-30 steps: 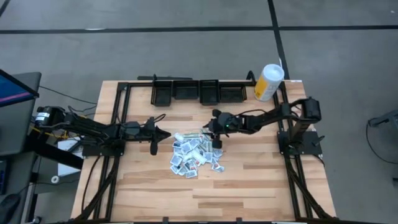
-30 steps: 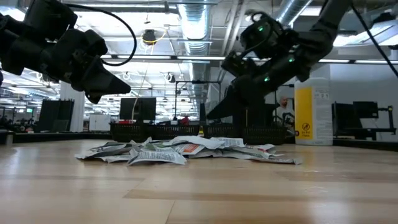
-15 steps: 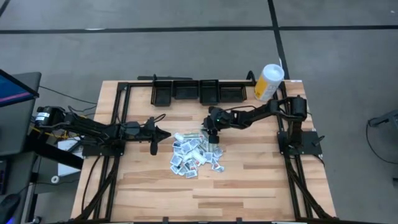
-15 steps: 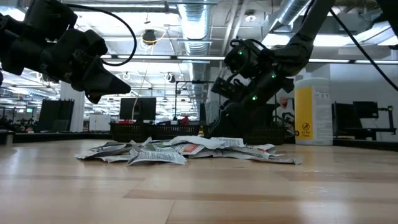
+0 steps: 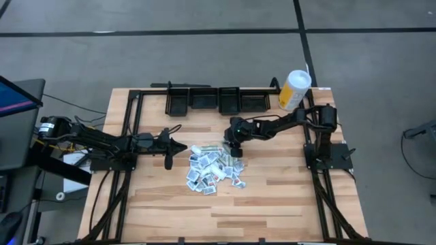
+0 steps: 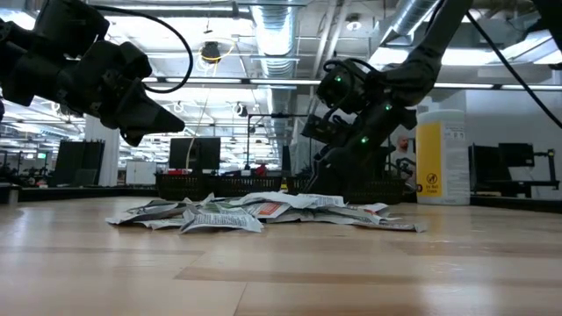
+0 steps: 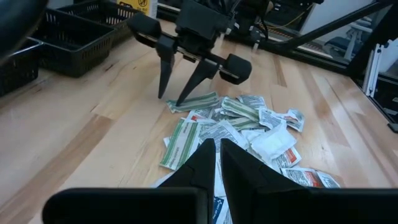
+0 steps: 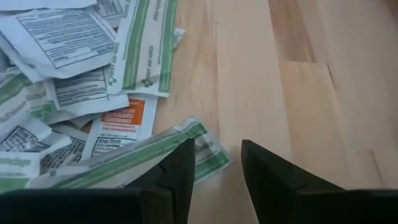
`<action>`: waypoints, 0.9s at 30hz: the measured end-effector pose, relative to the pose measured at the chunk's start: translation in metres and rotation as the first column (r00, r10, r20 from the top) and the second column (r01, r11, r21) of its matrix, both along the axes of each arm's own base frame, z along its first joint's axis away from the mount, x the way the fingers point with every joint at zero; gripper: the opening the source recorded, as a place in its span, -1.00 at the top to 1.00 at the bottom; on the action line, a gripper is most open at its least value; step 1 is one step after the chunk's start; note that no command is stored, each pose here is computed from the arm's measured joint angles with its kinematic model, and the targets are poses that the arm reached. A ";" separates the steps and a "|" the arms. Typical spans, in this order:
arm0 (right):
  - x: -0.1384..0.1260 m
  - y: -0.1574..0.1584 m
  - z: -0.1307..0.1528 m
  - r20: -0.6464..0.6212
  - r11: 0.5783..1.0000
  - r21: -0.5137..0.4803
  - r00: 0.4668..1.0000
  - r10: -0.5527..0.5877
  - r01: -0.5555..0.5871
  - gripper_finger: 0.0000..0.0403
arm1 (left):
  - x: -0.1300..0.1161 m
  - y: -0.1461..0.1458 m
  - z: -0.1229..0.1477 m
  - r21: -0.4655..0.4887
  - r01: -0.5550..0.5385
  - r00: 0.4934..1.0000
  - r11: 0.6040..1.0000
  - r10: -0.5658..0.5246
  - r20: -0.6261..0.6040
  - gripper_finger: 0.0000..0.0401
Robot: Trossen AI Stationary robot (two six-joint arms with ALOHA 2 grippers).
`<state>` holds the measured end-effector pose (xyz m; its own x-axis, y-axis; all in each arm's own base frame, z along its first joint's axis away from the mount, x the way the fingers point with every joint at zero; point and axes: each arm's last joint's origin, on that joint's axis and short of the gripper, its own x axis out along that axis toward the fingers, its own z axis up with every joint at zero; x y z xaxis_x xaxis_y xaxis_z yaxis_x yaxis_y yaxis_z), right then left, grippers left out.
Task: Pick & Place First Aid Supplies
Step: Put the green bandage pack into the right black bin
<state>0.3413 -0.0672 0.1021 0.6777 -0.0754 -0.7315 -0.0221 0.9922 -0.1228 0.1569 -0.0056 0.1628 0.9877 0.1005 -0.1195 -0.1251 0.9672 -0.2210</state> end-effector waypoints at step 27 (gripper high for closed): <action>-0.015 -0.020 0.023 -0.013 0.996 -0.036 0.997 -0.077 0.077 0.98 | 0.000 0.000 0.000 -0.002 0.000 1.000 1.000 0.000 -0.001 0.87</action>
<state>0.3262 -0.0874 0.1256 0.6582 -0.1529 -0.7372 0.0521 0.9861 -0.1580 0.1568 -0.0056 0.1626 0.9876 0.1007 -0.1206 -0.1258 0.9667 -0.2230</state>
